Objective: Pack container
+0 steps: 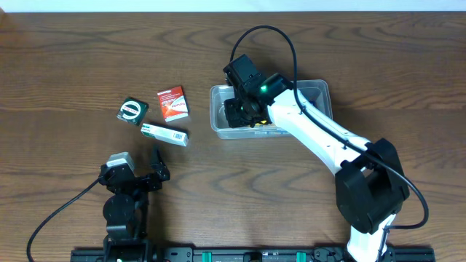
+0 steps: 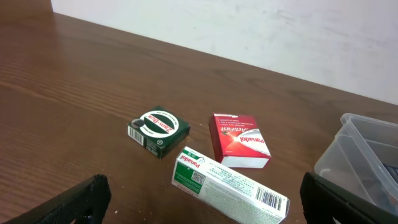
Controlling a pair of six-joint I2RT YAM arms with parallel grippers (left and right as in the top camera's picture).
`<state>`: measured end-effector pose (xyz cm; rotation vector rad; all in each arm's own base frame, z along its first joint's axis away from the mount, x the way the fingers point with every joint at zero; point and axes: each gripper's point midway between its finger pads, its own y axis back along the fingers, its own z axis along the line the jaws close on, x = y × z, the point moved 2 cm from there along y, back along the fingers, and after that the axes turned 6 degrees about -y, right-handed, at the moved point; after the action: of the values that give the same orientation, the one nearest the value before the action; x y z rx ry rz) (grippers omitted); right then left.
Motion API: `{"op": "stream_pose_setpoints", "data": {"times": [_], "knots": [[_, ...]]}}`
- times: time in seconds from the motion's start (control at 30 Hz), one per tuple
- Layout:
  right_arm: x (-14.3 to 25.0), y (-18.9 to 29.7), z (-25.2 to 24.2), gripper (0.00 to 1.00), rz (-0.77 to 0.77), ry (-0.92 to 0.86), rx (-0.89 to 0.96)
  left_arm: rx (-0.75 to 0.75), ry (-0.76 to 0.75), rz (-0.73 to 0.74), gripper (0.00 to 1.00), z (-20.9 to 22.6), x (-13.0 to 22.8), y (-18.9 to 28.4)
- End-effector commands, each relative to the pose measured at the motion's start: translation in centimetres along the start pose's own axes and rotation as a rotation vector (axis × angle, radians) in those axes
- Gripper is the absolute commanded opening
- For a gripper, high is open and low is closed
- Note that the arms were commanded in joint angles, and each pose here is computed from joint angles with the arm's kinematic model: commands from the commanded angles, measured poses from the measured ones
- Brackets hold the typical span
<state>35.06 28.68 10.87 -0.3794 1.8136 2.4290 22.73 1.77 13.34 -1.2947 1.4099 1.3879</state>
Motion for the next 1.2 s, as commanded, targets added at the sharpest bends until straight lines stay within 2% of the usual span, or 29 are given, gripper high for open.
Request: {"op": "stream_pose_setpoints", "data": {"times": [0.0, 0.27, 1.17], "knots": [[-0.7, 0.0, -0.7, 0.11, -0.04, -0.054, 0.057, -0.015, -0.02, 0.05, 0.98, 0.4, 1.7, -0.1], [-0.6, 0.0, -1.3, 0.07, -0.042, -0.097, 0.09, -0.015, -0.02, 0.05, 0.98, 0.4, 1.7, -0.1], [-0.4, -1.0, -2.0, 0.07, -0.023, -0.13, 0.115, -0.015, -0.02, 0.05, 0.98, 0.4, 1.7, -0.1]]}}
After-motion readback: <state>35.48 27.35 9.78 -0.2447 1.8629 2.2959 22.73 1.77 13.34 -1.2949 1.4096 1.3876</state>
